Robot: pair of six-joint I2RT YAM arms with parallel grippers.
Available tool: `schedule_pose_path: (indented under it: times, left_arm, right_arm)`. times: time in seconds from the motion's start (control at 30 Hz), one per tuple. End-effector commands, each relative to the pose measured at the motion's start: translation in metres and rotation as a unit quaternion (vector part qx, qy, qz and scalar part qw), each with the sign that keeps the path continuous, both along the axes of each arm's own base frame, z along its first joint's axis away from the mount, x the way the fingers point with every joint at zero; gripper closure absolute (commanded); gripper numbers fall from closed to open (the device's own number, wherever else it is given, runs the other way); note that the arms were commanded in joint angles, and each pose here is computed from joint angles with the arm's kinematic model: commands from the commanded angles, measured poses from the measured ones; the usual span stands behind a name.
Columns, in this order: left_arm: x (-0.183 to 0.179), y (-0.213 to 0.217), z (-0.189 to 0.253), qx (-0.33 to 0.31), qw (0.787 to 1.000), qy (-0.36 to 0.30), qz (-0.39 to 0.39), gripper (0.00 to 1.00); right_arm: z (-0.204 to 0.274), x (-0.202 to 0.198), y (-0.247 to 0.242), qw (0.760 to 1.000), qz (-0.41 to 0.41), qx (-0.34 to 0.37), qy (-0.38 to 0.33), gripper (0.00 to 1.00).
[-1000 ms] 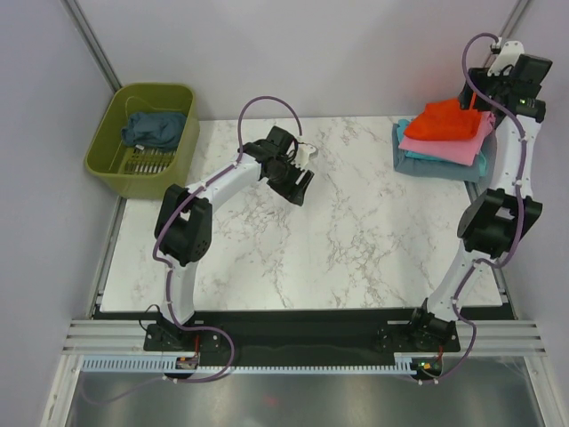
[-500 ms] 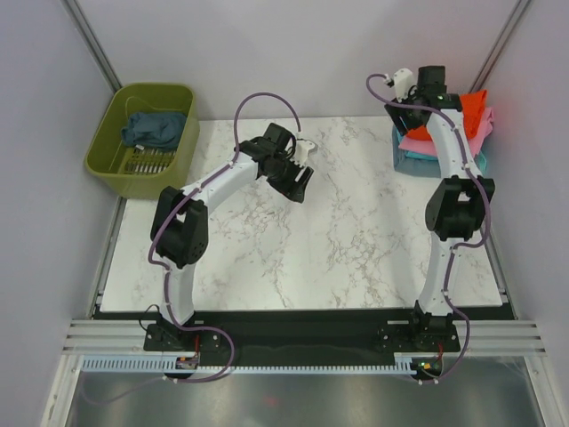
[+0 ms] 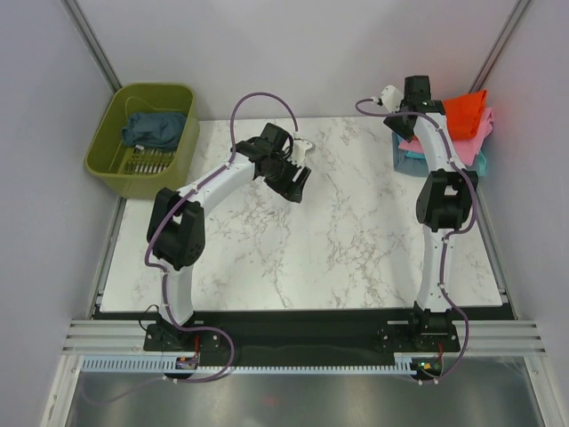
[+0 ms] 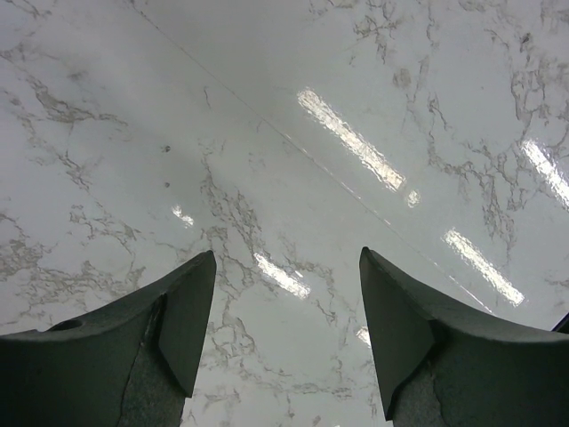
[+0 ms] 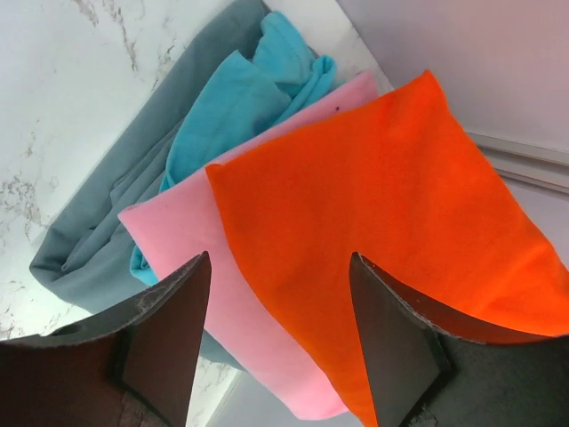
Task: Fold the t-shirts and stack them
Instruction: Neatly place the folded tshirt to the corner
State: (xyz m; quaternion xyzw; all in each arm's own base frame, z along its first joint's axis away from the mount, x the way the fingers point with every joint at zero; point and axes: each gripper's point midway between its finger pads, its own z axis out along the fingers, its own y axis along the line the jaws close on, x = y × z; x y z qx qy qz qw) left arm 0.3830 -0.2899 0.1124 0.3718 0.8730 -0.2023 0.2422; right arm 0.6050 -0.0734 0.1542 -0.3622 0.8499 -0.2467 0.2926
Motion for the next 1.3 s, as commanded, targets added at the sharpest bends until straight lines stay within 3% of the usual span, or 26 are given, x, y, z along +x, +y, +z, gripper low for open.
schedule_pose_path:
  times: [0.0,0.43,0.53,0.63,0.67,0.77,0.8,0.93,1.27]
  left_arm:
    - [0.006,-0.007,0.021,-0.024,0.999,-0.021,-0.002,0.26]
    - [0.006,-0.009,0.016,-0.024,1.0,-0.013,-0.001,0.26]
    - [0.007,-0.008,0.016,-0.024,1.0,-0.013,0.0,0.26]
    - [0.007,-0.008,0.015,-0.024,1.0,-0.012,0.001,0.26]
    - [0.007,-0.008,0.015,-0.024,1.0,-0.012,0.001,0.26]
    - [0.007,-0.009,0.013,-0.023,1.0,-0.01,0.001,0.26]
    - [0.007,-0.009,0.013,-0.024,1.0,-0.01,0.001,0.26]
    - [0.006,-0.012,0.013,-0.029,1.0,-0.007,-0.001,0.26]
    - [0.008,-0.015,0.016,-0.035,0.999,-0.007,-0.003,0.26]
  right_arm:
    - [0.01,0.013,-0.003,0.999,0.006,-0.027,-0.022,0.28]
    - [-0.024,0.03,-0.007,0.999,-0.006,-0.03,-0.021,0.27]
    - [-0.031,0.031,-0.006,0.999,-0.006,-0.03,-0.018,0.34]
    - [-0.032,0.029,-0.006,0.999,-0.008,-0.027,-0.017,0.53]
    - [-0.027,0.029,-0.007,0.999,-0.01,-0.028,-0.022,0.66]
    - [-0.024,0.025,-0.007,0.999,-0.011,-0.03,-0.021,0.89]
    - [-0.022,0.023,-0.007,0.999,-0.012,-0.03,-0.021,0.92]
    - [-0.014,0.01,-0.007,0.999,-0.017,-0.023,-0.018,1.0]
    - [0.025,-0.014,-0.014,0.999,-0.031,-0.003,-0.041,1.0]
